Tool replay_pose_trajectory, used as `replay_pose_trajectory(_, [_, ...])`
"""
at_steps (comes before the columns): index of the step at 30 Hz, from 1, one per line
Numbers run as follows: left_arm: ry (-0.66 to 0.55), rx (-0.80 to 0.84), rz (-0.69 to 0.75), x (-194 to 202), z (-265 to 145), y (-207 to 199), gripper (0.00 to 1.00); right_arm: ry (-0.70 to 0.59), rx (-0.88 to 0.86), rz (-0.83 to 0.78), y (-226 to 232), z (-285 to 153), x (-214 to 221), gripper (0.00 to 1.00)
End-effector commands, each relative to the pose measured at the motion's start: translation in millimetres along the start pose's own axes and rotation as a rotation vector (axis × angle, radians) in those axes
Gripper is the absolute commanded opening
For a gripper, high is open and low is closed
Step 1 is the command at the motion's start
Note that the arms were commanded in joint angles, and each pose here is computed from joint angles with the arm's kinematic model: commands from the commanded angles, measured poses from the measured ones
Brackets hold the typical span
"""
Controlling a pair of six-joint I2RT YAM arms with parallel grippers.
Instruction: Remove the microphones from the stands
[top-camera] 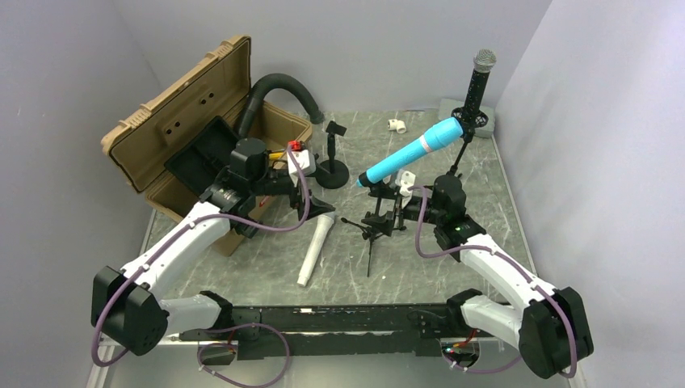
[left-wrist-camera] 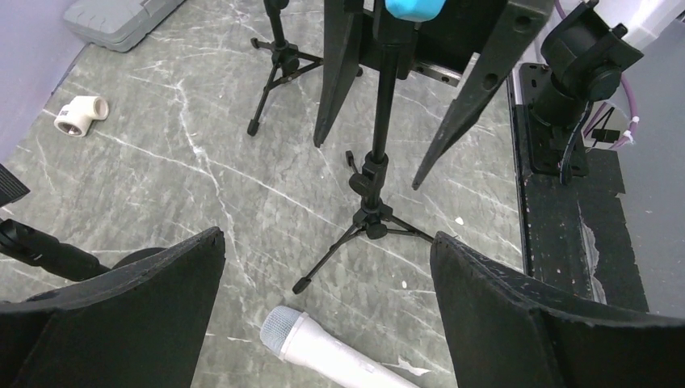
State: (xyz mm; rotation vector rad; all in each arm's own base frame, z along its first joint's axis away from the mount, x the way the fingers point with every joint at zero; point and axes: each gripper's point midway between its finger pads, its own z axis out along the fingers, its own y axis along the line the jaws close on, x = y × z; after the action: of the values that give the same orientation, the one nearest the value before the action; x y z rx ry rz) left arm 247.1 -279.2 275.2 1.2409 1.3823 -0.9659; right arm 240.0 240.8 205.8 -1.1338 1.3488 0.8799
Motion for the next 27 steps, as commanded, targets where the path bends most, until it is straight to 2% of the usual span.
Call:
replay_pose_trajectory(1, [-0.067, 0.002, 0.057, -15, 9, 4, 0.99, 0.006, 0.001, -0.075, -3, -7, -16, 0.77])
replay_pose_trajectory(8, [-0.128, 0.071, 0.085, -14, 35, -15, 0.99, -0.02, 0.056, -0.055, -9, -37, -30, 0.82])
replay_pose_trajectory(14, [-0.168, 0.136, 0.051, -11, 66, -28, 0.99, -0.032, 0.068, -0.027, -8, -61, -45, 0.82])
replay_pose_trajectory(22, [-0.23, 0.202, -0.011, -17, 90, -28, 0.99, -0.119, 0.027, 0.073, -14, -70, -86, 0.81])
replay_pose_trajectory(27, [-0.274, 0.209, -0.042, -23, 102, -26, 0.93, -0.179, 0.007, 0.123, -16, -70, -105, 0.81])
